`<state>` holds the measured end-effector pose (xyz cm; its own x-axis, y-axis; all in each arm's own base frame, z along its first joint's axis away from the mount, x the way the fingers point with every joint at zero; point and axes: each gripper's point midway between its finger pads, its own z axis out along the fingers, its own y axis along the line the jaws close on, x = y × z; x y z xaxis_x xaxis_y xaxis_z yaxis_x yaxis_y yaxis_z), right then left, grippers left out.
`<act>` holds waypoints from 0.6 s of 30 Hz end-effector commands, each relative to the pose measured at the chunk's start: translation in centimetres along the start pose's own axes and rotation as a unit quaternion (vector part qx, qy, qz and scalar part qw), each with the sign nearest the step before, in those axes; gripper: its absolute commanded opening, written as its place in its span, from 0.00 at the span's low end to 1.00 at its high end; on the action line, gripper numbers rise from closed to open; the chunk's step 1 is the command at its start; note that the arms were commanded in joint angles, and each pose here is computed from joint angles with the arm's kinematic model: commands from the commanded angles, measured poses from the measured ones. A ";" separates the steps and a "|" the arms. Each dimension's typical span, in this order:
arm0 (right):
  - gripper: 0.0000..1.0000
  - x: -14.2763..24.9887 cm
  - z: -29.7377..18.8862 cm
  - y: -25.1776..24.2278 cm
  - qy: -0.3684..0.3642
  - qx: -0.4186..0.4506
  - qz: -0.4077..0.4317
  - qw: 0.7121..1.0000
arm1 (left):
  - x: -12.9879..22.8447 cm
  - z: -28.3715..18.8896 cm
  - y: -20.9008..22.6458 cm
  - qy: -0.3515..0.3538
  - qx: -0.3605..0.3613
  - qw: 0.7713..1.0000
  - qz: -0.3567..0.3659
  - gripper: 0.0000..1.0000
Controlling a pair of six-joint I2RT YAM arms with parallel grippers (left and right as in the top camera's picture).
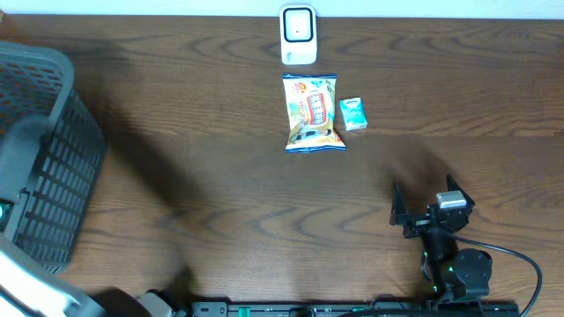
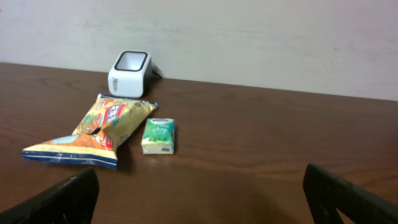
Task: Scan the item barcode
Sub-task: 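Reach into the basket and grasp the light green wipes packet with left gripper, then place the green wipes packet left of the snack bag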
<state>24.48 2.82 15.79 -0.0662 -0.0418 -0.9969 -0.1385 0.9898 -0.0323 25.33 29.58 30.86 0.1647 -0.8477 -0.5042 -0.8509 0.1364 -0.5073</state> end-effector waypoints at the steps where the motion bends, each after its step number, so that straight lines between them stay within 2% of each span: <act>1: 0.99 0.1 0.0 -0.1 0.000 0.002 -0.004 1.000 | 2.8 -7.5 -8.8 0.056 0.229 0.972 -0.006 0.08; 4: 0.99 0.1 0.0 -0.1 0.000 0.002 -0.004 1.000 | 6.3 -13.6 -13.6 0.061 0.337 0.938 0.060 0.08; 7: 0.99 0.1 0.0 -0.1 0.000 0.002 -0.004 1.000 | 10.7 -16.3 -16.3 0.097 0.389 0.908 0.119 0.07; 10: 0.99 0.1 0.0 -0.1 0.000 0.002 -0.004 1.000 | 18.6 -17.9 -19.0 0.155 0.437 0.849 0.254 0.08; 11: 0.99 0.1 0.0 -0.1 0.000 0.002 -0.004 1.000 | 22.6 -18.0 -19.7 0.185 0.449 0.817 0.310 0.08; 13: 0.99 0.1 0.0 -0.1 0.000 0.002 -0.004 1.000 | 26.9 -16.9 -20.0 0.217 0.438 0.795 0.360 0.08; 17: 0.99 0.1 0.0 -0.1 0.000 0.002 -0.004 1.000 | 35.1 -12.7 -19.0 0.274 0.356 0.787 0.423 0.08; 18: 0.99 0.1 0.0 -0.1 0.000 0.002 -0.004 1.000 | 36.2 -12.0 -18.7 0.280 0.345 0.784 0.434 0.08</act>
<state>24.48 2.82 15.79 -0.0662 -0.0418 -0.9969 -0.1385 0.9898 -0.0323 39.68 -8.19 34.59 -0.6804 -0.4486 -0.5795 -0.0090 0.7957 -0.6056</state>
